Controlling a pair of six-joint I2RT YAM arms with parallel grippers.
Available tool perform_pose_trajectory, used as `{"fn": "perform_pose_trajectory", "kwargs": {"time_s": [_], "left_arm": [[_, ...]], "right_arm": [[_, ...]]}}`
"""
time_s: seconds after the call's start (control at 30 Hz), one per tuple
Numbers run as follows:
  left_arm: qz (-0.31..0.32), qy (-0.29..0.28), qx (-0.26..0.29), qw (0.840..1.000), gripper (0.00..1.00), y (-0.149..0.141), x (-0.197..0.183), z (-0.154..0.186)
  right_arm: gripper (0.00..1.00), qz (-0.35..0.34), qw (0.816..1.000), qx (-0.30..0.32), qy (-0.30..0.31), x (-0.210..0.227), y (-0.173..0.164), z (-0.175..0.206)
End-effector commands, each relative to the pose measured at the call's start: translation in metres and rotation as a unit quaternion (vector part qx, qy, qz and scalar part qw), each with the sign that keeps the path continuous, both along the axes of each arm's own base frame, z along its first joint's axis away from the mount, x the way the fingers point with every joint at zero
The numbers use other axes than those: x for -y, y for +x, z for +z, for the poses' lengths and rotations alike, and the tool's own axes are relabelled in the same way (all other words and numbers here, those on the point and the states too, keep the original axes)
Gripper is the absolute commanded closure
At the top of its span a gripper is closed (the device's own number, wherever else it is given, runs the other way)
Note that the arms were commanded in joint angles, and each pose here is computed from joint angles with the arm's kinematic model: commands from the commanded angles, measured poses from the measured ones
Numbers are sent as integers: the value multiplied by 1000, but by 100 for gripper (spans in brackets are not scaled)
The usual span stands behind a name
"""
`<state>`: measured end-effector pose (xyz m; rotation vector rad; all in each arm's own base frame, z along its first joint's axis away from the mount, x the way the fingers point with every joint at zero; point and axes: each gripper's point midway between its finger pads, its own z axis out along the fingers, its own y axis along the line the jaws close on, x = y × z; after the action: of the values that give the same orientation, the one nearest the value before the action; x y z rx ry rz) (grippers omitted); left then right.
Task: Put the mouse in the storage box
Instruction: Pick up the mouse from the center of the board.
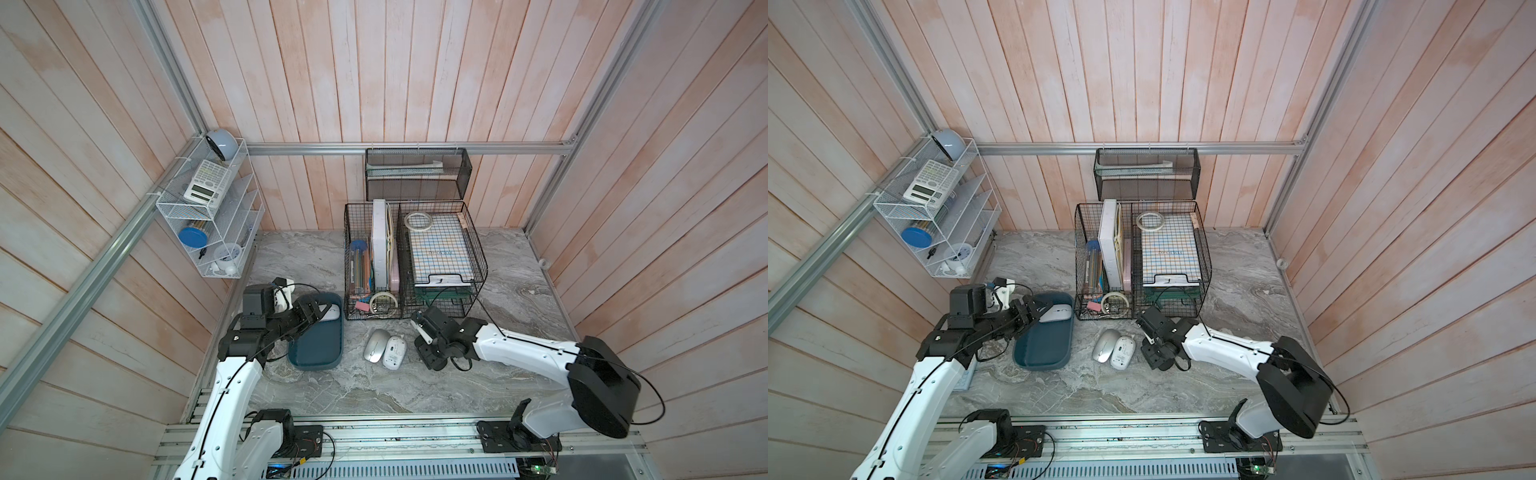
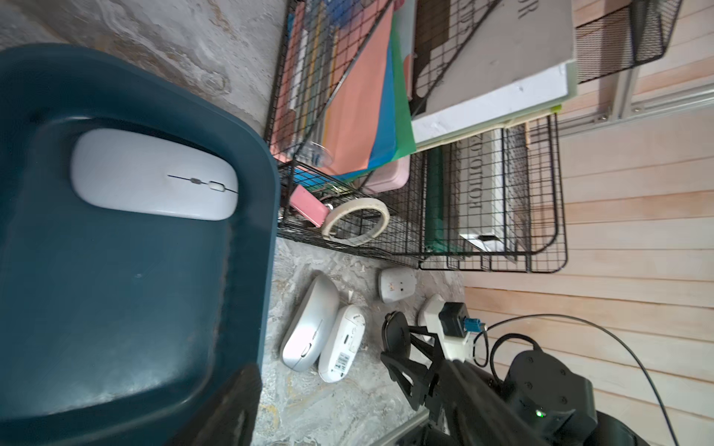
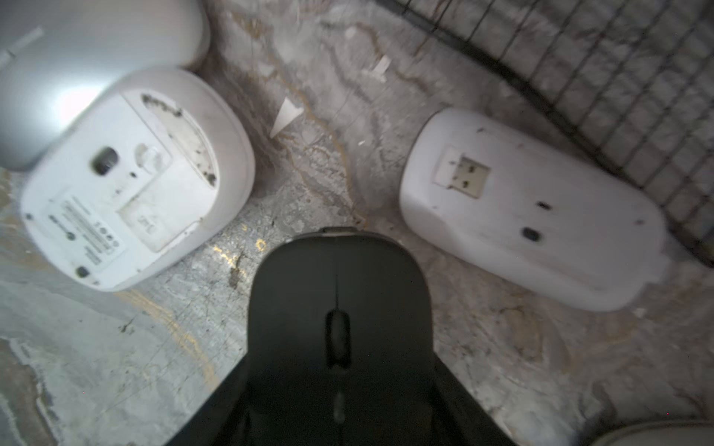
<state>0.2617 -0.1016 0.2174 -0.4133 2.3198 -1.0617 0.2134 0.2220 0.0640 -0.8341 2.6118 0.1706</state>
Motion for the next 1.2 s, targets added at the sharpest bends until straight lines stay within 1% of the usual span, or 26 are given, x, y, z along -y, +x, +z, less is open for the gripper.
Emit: {"fn": "perform_pose_trajectory", "kwargs": {"time_s": [0.0, 0.07, 0.13, 0.23, 0.27, 0.3, 0.37, 0.4, 0.53, 0.7, 0.93, 1.03, 1.1, 1.17], "left_arm": [[-44, -59, 15, 997, 22, -5, 18, 15], [-58, -75, 15, 995, 22, -8, 24, 16], [-81, -85, 21, 993, 22, -12, 34, 18], [-133, -80, 25, 988, 22, -25, 63, 22], [-151, -72, 25, 986, 22, -29, 75, 23], [-167, -64, 25, 984, 22, -34, 86, 22], [-197, -60, 27, 978, 22, -42, 106, 22], [-211, -62, 28, 975, 22, -46, 117, 22], [-262, -73, 25, 962, 23, -59, 158, 15], [-317, -35, 11, 948, 24, -78, 195, -4], [-345, -28, -5, 938, 28, -88, 220, -23], [-364, -34, -9, 931, 30, -96, 232, -29], [-379, -42, -17, 924, 33, -101, 240, -34], [-381, -39, -27, 923, 36, -103, 244, -44]], "right_arm": [[39, 6, 998, 60, 28, 8, 7, 28], [40, -2, 993, 99, 64, 10, 9, 46], [40, 1, 985, 130, 117, 6, 7, 61], [40, 58, 962, 176, 199, -8, -7, 78], [41, 77, 951, 194, 227, -13, -13, 86], [41, 99, 941, 208, 247, -17, -21, 91], [42, 138, 925, 229, 269, -24, -33, 99], [42, 154, 919, 234, 276, -27, -39, 101], [42, 212, 910, 225, 278, -40, -58, 100], [42, 256, 904, 209, 272, -54, -73, 96], [42, 270, 897, 206, 282, -59, -80, 99], [41, 269, 897, 208, 283, -58, -80, 100], [41, 269, 897, 209, 282, -57, -80, 100], [41, 270, 897, 207, 282, -58, -80, 99]]}}
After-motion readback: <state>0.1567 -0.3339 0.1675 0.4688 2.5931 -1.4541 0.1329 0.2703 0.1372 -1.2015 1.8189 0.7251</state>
